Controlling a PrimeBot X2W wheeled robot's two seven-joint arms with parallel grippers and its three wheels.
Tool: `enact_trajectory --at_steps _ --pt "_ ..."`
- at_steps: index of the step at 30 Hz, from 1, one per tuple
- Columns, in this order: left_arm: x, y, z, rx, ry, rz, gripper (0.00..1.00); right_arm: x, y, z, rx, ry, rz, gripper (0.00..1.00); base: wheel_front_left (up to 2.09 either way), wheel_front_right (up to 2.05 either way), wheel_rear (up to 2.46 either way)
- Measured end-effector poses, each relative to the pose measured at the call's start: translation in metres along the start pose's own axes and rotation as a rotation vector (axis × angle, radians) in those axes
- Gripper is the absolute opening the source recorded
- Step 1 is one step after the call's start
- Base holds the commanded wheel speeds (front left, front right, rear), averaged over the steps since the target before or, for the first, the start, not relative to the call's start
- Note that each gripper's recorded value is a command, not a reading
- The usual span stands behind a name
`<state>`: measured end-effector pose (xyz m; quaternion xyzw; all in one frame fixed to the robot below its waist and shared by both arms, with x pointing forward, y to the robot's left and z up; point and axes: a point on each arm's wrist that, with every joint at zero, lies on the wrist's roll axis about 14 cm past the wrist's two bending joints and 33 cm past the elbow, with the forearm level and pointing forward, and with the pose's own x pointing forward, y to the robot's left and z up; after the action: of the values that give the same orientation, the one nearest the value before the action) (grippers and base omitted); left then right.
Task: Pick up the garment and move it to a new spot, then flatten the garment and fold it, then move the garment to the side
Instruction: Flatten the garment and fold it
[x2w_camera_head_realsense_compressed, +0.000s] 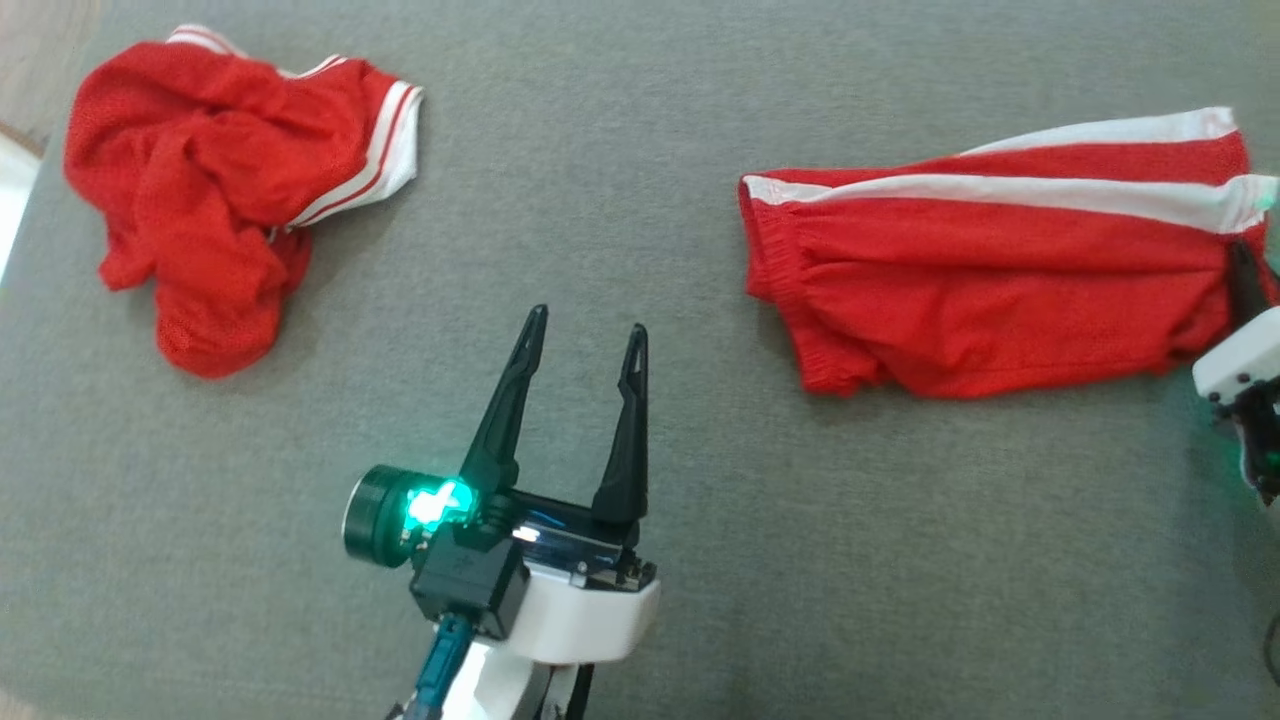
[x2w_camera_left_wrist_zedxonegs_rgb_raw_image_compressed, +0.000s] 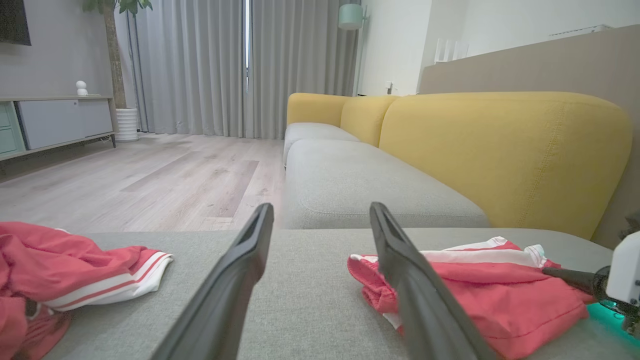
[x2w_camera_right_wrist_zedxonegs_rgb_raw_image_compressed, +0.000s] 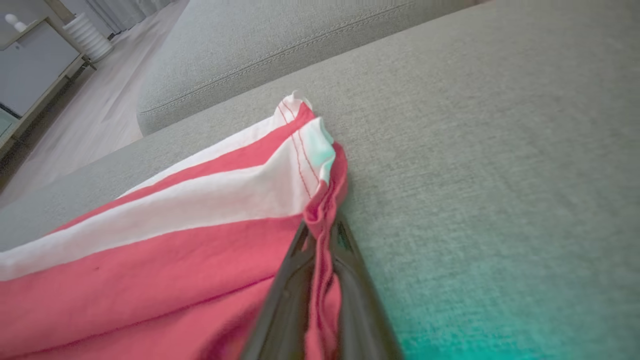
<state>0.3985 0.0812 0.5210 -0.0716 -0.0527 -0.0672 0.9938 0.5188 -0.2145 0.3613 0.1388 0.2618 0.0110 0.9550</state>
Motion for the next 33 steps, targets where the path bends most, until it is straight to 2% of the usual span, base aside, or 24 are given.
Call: enact_trajectory --at_steps 4,10,12,15,18,21,22,25,33 --pt "0.003 -0.009 0.004 -0.001 -0.017 -0.029 1.0 -0.016 -0.025 0.015 -0.055 -0.053 -0.046 0.0 0.0 0.0 0.0" --pt "0.004 -0.022 0.005 -0.002 -0.026 -0.087 1.0 -0.053 -0.09 0.053 -0.153 -0.131 -0.179 0.0 0.0 0.0 0.0" --pt "0.005 -0.027 0.006 -0.006 -0.029 -0.101 1.0 -0.062 -0.099 0.06 -0.158 -0.151 -0.198 0.0 0.0 0.0 0.0" --pt "0.006 -0.034 0.007 -0.014 -0.033 -0.13 1.0 -0.068 -0.095 0.068 -0.206 -0.173 -0.176 0.0 0.0 0.0 0.0" --pt "0.007 -0.038 0.009 -0.017 -0.039 -0.149 1.0 -0.066 -0.071 0.082 -0.252 -0.217 -0.11 0.0 0.0 0.0 0.0" --pt "0.004 -0.039 0.008 -0.011 -0.036 -0.154 1.0 -0.061 -0.028 0.105 -0.293 -0.29 -0.009 0.0 0.0 0.0 0.0" --pt "0.004 -0.039 0.008 -0.011 -0.036 -0.154 1.0 -0.061 -0.028 0.105 -0.293 -0.29 -0.009 0.0 0.0 0.0 0.0" --pt "-0.004 -0.039 0.006 -0.011 -0.022 -0.156 1.0 -0.057 0.021 0.116 -0.34 -0.338 0.101 0.0 0.0 0.0 0.0" --pt "-0.016 -0.031 0.011 -0.009 -0.026 -0.133 1.0 -0.052 0.142 0.061 -0.408 -0.264 0.373 0.0 0.0 0.0 0.0"
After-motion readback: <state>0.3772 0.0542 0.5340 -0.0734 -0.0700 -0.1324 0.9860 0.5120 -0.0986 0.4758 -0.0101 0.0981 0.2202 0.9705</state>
